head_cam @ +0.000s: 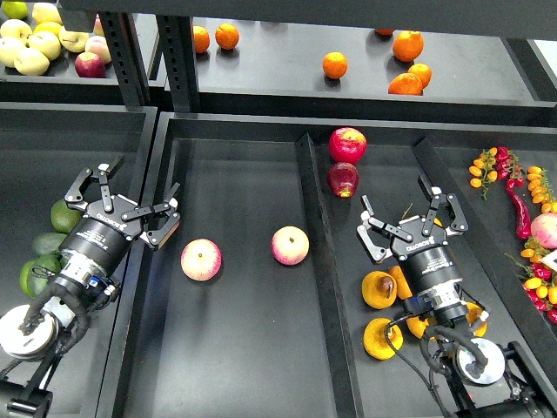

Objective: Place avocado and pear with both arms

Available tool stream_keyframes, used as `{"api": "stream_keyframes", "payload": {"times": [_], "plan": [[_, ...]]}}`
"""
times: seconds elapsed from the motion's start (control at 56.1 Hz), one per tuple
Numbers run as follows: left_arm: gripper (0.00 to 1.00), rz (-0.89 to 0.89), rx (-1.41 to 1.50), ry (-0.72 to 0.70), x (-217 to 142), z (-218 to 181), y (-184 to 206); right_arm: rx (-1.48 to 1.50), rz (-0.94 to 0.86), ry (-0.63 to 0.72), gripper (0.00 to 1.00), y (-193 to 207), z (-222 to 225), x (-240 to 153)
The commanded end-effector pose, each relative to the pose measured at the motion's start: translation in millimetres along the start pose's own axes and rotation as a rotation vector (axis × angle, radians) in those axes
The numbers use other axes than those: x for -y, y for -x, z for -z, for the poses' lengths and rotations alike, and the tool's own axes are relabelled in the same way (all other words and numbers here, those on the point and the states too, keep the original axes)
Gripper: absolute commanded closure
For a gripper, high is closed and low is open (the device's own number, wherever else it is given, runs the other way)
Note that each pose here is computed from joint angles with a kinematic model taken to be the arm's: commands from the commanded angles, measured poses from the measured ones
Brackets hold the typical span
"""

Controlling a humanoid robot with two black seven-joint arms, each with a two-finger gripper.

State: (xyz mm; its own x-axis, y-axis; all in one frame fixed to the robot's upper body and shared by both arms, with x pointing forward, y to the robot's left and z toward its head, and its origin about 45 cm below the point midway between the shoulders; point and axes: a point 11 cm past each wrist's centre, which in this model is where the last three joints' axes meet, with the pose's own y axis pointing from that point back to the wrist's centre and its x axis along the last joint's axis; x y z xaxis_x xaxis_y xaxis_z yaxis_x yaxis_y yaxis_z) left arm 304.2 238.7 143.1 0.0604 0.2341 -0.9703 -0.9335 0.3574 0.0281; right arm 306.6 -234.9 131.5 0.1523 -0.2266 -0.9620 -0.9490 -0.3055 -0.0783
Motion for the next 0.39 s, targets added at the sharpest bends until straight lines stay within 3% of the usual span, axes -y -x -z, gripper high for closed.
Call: {"api": "stream_keyframes", "payload": {"times": [0.0,0.374], "plan": [[0.0,-0.01,-0.009,-0.012,-9.3,7.8,-3.6,0.0,-0.004,-0.002,0.0,-0.9,0.3,-1.2],[0.0,-0.021,-0.016,-0.016,-15.3,11.7,-6.8,-0.001,-0.018,-0.004,0.0,-5.8,1.1,-2.6]]}}
